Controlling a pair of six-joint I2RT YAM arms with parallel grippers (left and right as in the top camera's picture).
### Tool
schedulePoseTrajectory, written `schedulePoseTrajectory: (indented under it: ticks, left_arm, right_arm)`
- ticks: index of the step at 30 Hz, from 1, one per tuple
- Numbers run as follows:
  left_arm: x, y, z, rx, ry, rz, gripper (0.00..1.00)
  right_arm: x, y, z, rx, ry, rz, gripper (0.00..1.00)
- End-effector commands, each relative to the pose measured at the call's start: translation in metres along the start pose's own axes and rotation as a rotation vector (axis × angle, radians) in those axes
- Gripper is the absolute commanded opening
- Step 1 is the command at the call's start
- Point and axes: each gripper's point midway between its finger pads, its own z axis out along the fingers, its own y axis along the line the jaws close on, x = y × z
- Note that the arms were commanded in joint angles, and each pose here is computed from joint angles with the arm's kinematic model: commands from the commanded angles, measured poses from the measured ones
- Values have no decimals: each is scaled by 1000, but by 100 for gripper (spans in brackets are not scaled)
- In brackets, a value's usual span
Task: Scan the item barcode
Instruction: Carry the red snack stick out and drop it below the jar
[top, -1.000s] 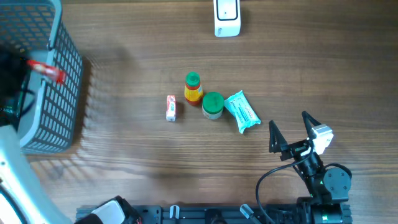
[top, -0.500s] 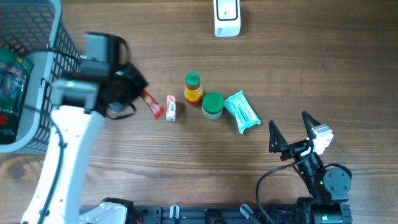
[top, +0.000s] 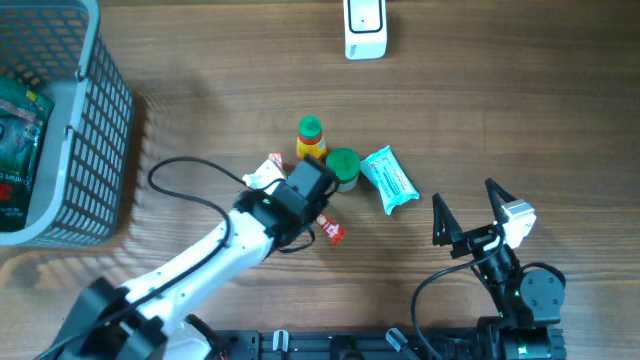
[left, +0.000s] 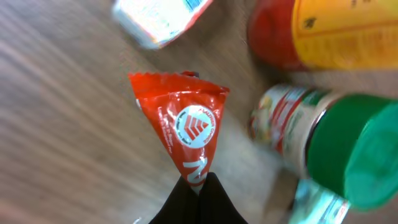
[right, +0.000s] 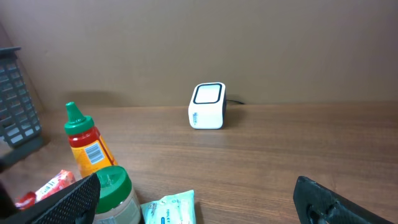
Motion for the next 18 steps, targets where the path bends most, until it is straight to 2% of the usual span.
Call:
schedulePoseTrajectory:
  ticks: [1, 2, 3, 4, 5, 6, 13, 15, 18]
  left_arm:
    - [-5, -7, 30, 4, -88, -78, 4]
    - [-4, -6, 37, -6, -88, -76, 4]
    - [-3, -2, 45, -26, -86, -73, 10]
    - [-1, 2, 50, -46, -85, -74, 32]
    - [2, 6, 55, -62, -70, -87, 60]
    - [5, 6, 55, -62, -56, -92, 66]
    - [-2, -12, 21, 30, -60, -83, 83]
    - [-7, -21, 7, 79, -74, -41, 95]
    - [-19, -33, -21, 159, -126, 10, 94]
  right_arm:
    - [0, 0, 0, 1, -2, -10, 100]
    - [0, 0, 0, 1, -2, -10, 100]
    - [0, 0, 0, 1, -2, -10, 100]
    - [0, 0, 0, 1, -2, -10, 100]
    - [0, 0, 0, 2, -2, -10, 99]
    - [0, 0, 0, 1, -2, -10, 100]
    - [0, 0, 0, 1, -2, -10, 100]
    - [0, 0, 0, 1, -2, -10, 100]
    - [0, 0, 0, 1, -2, -10, 100]
